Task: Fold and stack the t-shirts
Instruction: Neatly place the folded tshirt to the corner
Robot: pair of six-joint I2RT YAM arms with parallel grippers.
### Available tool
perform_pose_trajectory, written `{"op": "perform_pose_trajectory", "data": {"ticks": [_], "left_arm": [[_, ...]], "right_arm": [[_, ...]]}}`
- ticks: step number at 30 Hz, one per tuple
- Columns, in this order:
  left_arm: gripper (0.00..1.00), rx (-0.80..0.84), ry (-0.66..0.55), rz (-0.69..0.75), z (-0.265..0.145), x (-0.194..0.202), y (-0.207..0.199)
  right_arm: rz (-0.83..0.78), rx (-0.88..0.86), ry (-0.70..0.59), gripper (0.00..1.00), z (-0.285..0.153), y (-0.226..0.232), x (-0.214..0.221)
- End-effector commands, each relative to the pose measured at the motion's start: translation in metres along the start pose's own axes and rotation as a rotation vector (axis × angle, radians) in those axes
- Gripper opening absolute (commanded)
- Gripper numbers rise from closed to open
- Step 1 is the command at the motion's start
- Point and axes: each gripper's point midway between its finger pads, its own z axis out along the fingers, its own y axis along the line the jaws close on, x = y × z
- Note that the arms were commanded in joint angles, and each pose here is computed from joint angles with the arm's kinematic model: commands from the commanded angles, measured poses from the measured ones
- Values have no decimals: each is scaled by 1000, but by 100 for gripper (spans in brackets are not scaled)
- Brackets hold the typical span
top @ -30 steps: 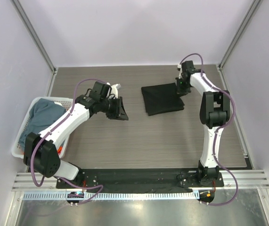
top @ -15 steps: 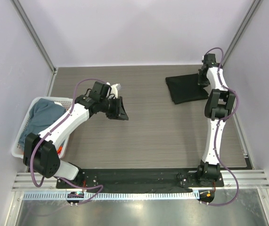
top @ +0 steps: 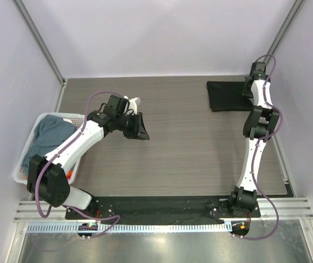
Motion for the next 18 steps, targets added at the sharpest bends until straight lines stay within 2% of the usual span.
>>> {"op": "perform_pose_trajectory", "data": {"ticks": [1, 5, 8, 10, 13, 14, 17, 18], "left_arm": [[31, 26, -9, 29, -1, -3, -5], [31, 27, -9, 24, -1, -4, -6], [31, 25, -7, 21, 0, -4, -5], [31, 23, -8, 17, 2, -6, -4], [32, 39, -11, 15, -1, -9, -11], [31, 49, -20, 11, -3, -12, -15], [31, 78, -79, 32, -19, -26, -31], [32, 82, -96, 41, -24, -30, -35]], "right_arm": [[38, 1, -102, 1, -1, -7, -31], [-6, -11, -145, 1, 3, -9, -42], [-11, -19, -151, 5, 4, -8, -44], [-7, -20, -166, 16, 1, -7, -49], [3, -30, -219, 27, -17, -8, -69], [7, -40, -256, 35, -34, -8, -83], [30, -62, -309, 52, -69, -8, -103], [66, -68, -326, 62, -81, -9, -109]]}}
